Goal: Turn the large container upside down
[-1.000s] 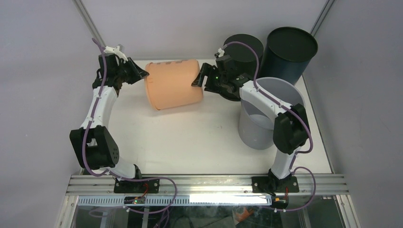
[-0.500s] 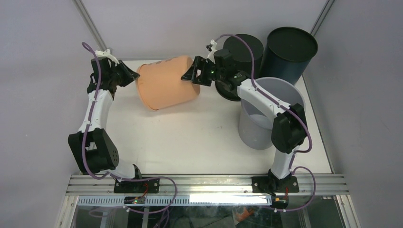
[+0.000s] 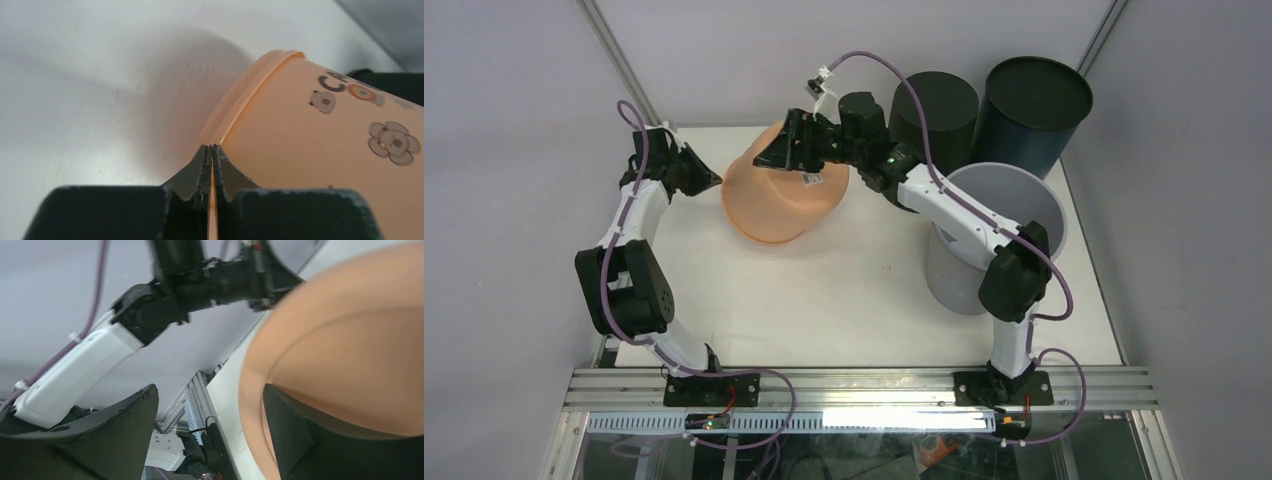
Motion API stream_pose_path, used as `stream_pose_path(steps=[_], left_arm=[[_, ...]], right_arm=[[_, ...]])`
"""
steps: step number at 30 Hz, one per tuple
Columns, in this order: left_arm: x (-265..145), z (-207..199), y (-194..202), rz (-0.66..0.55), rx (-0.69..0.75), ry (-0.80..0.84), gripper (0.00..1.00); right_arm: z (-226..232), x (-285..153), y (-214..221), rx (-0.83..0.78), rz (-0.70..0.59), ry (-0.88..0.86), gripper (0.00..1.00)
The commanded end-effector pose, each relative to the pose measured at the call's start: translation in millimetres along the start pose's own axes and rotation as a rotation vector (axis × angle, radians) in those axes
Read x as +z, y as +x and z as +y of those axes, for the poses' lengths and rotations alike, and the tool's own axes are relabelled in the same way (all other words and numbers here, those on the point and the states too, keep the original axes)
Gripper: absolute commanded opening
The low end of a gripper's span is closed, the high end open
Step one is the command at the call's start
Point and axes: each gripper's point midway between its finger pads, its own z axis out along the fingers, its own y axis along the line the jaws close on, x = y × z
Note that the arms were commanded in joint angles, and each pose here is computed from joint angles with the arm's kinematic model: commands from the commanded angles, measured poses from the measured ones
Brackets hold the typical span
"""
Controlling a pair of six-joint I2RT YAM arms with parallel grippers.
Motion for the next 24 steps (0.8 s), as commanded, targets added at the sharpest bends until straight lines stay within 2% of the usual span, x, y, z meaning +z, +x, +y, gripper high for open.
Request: stream_pose_path(steps=[1,7,10,11,12,14,15,19,22,24], left_arm=[[9,-23,28,0.138,-0.073,0.105,0.00],[18,-22,18,0.123,-0.074,0.088,0.00],[18,-24,12,0.107,-0.070,0.086,0.00],[17,-26,9,0.101,-0.066,0.091,0.02],[16,-28,5,0.091,-0.061,0.095,0.09],[11,-35,-6,0.072,-0.046,0.102,0.36],[7,-38,-13,0.056,-0.035,0.102,0.45],[-32,-63,-57,-0.073,0.027,0.101,0.53],[-75,-91,-87,-0.191,0.088,0.140,0.55],[-107,-125,-95,-0.258,0.166,0.203,0.54]], right_arm=[[30,19,2,-0.031,0.038,-0.102,0.80],[22,34,-3,-0.023,0.052,-0.071,0.80],[34,28,-11,-0.083,0.058,-0.068,0.80],[40,24,-17,-0.119,0.057,-0.056,0.81],[44,18,-25,-0.155,0.045,-0.038,0.81],[53,1,-39,-0.225,0.019,0.012,0.82],[55,-10,-47,-0.251,-0.002,0.046,0.82],[39,-61,-46,-0.310,-0.037,0.193,0.82],[20,-94,-19,-0.327,-0.022,0.266,0.82],[3,-113,7,-0.304,0.010,0.313,0.82]])
